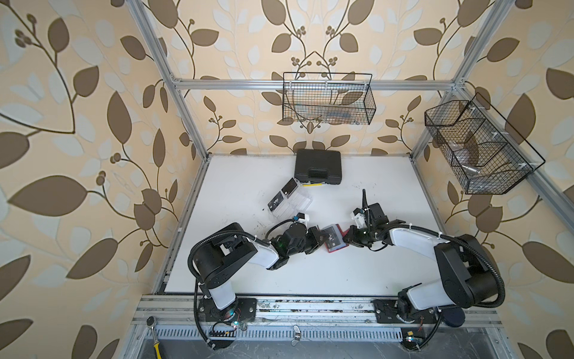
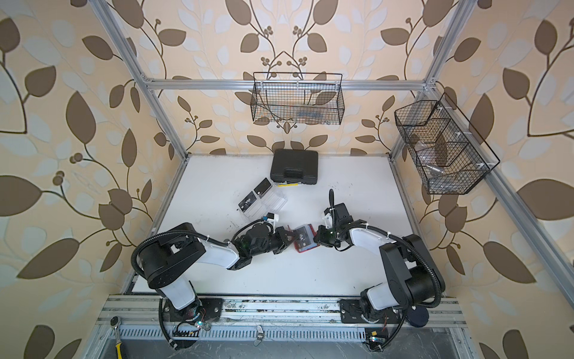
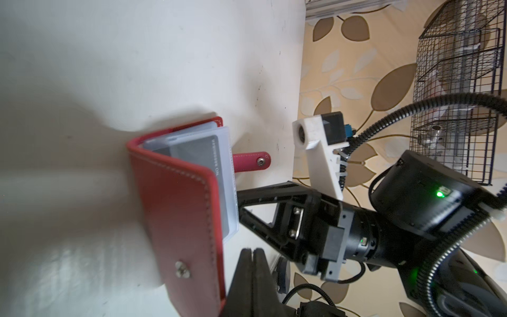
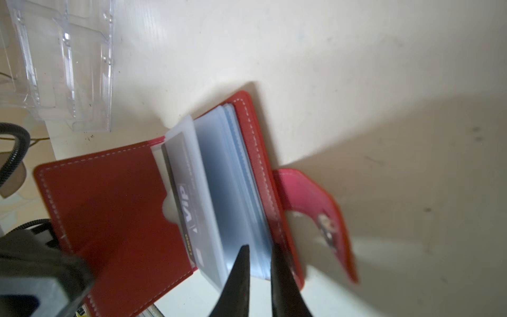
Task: Take the credit cards out of the card holder
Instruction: Flip the card slot at the card holder, then take out the credit card from the card slot.
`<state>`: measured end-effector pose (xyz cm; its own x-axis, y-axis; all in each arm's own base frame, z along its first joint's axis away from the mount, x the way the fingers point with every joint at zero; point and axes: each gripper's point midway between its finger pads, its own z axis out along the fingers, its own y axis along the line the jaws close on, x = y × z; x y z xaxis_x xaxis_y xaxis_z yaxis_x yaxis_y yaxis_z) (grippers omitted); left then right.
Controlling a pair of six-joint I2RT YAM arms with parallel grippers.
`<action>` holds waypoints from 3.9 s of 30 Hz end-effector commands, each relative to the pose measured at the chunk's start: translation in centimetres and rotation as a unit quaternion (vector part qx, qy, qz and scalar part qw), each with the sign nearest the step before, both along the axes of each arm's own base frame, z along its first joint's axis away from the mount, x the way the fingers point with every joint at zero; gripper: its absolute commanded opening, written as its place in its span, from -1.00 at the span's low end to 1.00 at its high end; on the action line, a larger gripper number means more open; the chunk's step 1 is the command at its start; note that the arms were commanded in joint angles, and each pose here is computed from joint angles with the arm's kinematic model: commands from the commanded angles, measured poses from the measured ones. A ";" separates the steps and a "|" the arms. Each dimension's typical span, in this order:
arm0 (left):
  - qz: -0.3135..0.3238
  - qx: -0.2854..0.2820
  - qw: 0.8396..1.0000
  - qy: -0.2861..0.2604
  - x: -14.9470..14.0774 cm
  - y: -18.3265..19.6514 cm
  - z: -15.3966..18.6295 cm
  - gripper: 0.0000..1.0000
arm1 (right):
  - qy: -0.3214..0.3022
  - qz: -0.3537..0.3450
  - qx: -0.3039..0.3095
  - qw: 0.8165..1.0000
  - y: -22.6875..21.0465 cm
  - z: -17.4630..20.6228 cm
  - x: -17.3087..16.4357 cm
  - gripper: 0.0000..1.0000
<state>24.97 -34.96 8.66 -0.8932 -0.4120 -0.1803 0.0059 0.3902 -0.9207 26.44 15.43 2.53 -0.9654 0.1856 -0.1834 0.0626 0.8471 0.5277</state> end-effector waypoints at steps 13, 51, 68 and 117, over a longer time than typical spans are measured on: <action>0.054 0.106 0.993 -0.007 -1.3 5.3 3.6 -1.00 | -0.049 -0.024 -0.025 0.998 -1.9 3.2 0.4 -0.43; 0.089 0.080 0.989 0.088 1.2 1.7 -2.3 -0.37 | -0.010 0.061 -0.031 0.998 2.1 -0.1 1.2 -0.91; 0.086 -0.004 0.996 0.039 1.8 0.6 -2.1 -0.28 | 0.001 0.066 -0.027 0.997 2.4 -0.9 0.5 -0.93; 0.058 0.051 0.995 0.060 0.5 0.5 -5.9 -0.51 | 0.022 0.079 -0.023 0.996 3.2 -2.3 -1.0 -1.00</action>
<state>25.59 -33.97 3.28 -0.8478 -0.5191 -0.1082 -0.1644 0.4512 -0.8771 27.13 18.92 1.99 -0.9772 0.0379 -0.2087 -0.0758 0.8564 0.5108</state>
